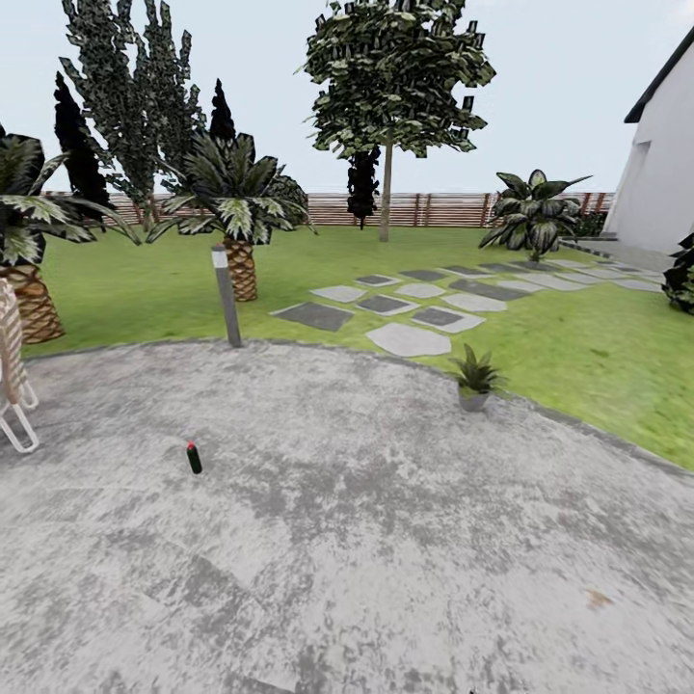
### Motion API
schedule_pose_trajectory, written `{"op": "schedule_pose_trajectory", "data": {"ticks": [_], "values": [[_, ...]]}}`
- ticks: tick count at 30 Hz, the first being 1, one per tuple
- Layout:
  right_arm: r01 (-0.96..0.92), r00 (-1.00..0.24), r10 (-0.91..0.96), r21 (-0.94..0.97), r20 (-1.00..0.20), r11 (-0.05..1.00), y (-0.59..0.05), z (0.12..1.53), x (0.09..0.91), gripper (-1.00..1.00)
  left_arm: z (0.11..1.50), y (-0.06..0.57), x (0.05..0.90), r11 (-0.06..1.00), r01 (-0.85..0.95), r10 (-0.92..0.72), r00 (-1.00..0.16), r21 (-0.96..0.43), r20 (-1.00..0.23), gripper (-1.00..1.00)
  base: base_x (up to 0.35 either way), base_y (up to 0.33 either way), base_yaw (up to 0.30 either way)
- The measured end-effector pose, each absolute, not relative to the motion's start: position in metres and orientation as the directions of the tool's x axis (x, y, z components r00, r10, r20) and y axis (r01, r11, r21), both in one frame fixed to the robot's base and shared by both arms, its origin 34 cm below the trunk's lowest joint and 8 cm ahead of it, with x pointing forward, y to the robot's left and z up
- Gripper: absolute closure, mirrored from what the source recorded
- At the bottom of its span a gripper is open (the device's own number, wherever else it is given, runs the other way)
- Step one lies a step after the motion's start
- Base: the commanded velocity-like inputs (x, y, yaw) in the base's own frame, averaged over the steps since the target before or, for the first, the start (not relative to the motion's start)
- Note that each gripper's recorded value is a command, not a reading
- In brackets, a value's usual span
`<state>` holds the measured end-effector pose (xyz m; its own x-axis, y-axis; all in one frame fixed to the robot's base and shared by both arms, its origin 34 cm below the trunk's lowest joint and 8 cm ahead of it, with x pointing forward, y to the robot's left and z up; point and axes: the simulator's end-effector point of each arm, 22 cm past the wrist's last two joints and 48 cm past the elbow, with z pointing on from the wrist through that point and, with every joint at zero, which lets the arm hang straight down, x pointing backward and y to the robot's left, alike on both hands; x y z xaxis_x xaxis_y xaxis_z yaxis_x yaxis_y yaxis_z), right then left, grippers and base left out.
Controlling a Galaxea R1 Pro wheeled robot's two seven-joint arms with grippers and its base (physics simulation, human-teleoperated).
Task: Pick up the pesticide atomizer in the garden and spray insectifuge to fully cover both potted plants in the garden.
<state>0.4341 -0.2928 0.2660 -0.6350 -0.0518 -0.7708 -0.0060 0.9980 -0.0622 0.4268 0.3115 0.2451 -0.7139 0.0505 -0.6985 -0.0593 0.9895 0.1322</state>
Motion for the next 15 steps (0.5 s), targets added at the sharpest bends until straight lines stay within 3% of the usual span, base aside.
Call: {"op": "schedule_pose_trajectory", "data": {"ticks": [15], "values": [[-0.006, -0.635, -0.052, -0.062, -0.771, 0.998, -0.2928, 0.2660, 0.4341, -1.00, 0.2450, 0.3115, 0.4266, 0.989, -0.059, 0.051, -0.714, 0.132, -0.698, -1.00, 0.340, 0.000, 0.000]]}}
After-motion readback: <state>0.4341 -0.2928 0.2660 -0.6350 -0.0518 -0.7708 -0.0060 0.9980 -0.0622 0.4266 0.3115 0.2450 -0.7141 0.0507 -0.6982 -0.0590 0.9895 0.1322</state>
